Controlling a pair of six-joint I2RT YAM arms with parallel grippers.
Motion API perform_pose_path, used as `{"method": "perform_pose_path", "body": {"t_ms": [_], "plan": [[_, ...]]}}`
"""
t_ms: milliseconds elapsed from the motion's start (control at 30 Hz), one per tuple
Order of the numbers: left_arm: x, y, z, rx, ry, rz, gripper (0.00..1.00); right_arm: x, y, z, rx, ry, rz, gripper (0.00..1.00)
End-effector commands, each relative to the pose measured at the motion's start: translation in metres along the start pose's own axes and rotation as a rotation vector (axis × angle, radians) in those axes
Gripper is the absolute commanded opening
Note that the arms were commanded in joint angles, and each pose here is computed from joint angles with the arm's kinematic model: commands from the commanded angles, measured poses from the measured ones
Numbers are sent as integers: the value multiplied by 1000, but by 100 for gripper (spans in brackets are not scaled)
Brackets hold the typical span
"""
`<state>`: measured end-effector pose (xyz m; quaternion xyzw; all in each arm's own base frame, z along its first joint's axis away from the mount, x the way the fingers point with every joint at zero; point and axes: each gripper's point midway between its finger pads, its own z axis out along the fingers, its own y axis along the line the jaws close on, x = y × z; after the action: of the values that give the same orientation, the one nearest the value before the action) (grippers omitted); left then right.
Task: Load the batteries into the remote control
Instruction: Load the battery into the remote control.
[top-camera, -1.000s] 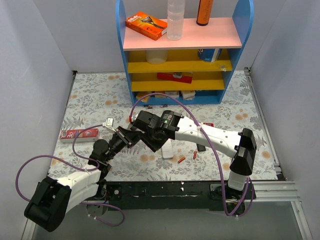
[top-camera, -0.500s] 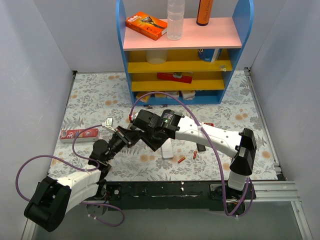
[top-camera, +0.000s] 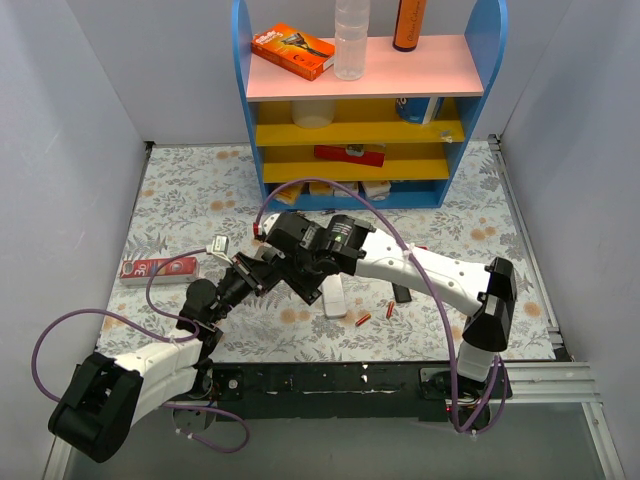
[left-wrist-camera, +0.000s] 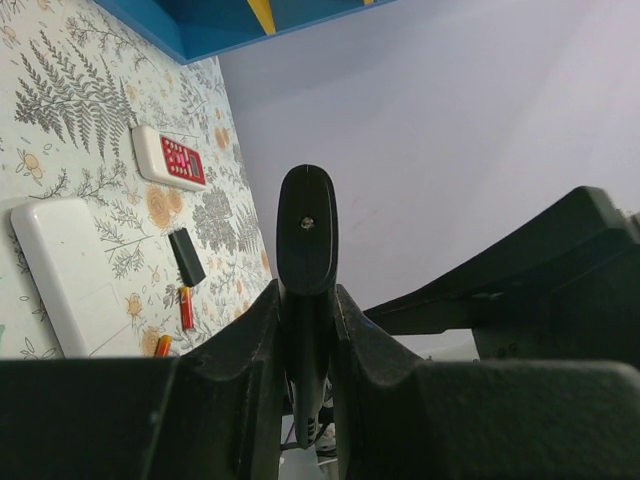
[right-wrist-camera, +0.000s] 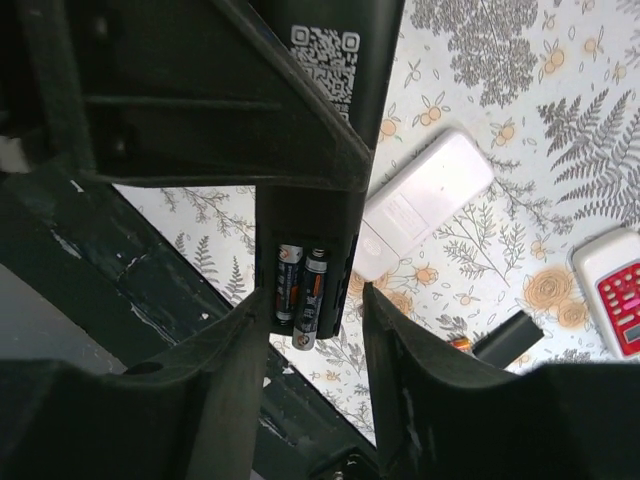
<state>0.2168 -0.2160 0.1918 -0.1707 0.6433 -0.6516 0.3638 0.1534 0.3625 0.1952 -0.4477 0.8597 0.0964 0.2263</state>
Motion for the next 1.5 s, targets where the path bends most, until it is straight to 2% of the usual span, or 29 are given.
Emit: {"method": "perform_pose_path", "body": {"t_ms": [0,167,300,333,400,433,467,567,733,833,1067,1467], "plan": [[9,-3,-5,1,38,-128,0,-43,9,-49,-103,-231,-56,50],[10,-9,-2,-3,62,-132,0,-51,14,-75,-184,-369,-207,55],[14,-12,-1,-16,98,-136,0,-32,13,-83,-285,-447,-447,54],[15,-13,-1,-17,104,-137,0,-20,15,-71,-308,-441,-490,54],[17,-16,0,-22,124,-135,0,-13,19,-83,-374,-516,-564,52],[18,-15,0,-29,126,-136,0,-2,18,-72,-385,-512,-614,52],[18,-15,0,-33,132,-137,0,-5,19,-83,-388,-576,-643,52],[19,-17,-1,-37,138,-143,0,4,20,-86,-428,-629,-712,52],[19,-24,1,-32,154,-153,0,13,20,-79,-483,-652,-739,49],[20,-28,2,-22,165,-155,0,16,23,-72,-520,-650,-749,43],[20,-33,2,-12,168,-153,0,20,26,-53,-547,-599,-744,37],[20,-38,2,4,175,-166,0,30,24,-32,-553,-527,-732,35]]}}
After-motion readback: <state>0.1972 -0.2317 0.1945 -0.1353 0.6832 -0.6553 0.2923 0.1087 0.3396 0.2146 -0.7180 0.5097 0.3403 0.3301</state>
